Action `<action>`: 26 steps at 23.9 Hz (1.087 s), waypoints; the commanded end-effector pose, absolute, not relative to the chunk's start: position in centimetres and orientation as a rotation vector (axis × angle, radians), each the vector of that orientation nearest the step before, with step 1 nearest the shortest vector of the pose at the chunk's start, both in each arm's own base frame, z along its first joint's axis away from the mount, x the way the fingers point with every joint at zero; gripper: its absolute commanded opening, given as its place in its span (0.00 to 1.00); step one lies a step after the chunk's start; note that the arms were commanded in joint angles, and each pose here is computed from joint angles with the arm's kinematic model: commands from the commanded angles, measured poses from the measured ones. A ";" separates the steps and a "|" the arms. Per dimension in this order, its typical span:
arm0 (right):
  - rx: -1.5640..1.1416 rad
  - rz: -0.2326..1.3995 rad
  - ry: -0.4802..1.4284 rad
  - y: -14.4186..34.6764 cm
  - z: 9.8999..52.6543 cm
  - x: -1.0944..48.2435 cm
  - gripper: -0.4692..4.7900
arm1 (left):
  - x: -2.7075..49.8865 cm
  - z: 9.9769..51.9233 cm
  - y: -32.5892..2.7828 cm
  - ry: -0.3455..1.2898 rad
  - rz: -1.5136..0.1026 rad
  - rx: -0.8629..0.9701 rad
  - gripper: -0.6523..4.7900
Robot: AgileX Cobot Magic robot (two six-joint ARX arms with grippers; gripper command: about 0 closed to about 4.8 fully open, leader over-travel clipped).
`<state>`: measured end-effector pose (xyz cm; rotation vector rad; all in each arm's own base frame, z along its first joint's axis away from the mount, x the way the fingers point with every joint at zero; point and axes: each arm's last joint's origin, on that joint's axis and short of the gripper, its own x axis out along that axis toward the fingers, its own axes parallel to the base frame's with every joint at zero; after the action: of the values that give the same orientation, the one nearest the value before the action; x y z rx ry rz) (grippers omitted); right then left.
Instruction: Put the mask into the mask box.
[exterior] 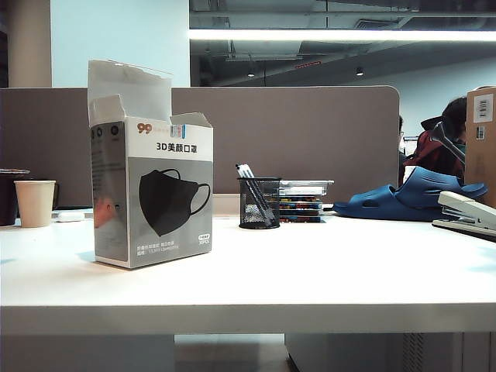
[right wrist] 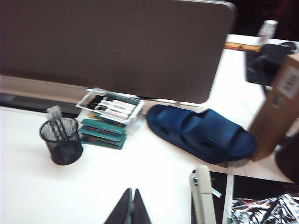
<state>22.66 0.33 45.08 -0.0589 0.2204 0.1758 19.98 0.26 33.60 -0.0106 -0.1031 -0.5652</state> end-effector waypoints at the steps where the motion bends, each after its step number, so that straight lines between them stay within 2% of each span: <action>1: -0.058 0.156 0.205 -0.1 44.8 21.2 0.08 | 19.2 34.0 -0.5 -0.112 -0.562 -0.012 0.11; 6: -0.026 0.144 0.236 -0.2 41.2 18.2 0.08 | 17.3 34.4 -1.3 -0.105 -0.372 0.069 0.11; 11: -0.001 0.139 0.212 -0.1 38.9 16.1 0.08 | 15.7 34.8 -0.7 -0.100 -0.201 0.065 0.11; 17: 0.024 0.138 0.181 0.0 36.2 13.0 0.08 | 12.5 34.8 -0.6 -0.123 -0.156 0.105 0.11; 26: 0.044 0.138 0.130 0.2 32.3 9.1 0.08 | 7.7 31.4 -0.4 -0.119 -0.122 0.095 0.11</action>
<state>9.36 0.16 32.53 0.0357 0.1481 0.1375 7.96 -0.45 31.71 0.0994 -0.1400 -0.1255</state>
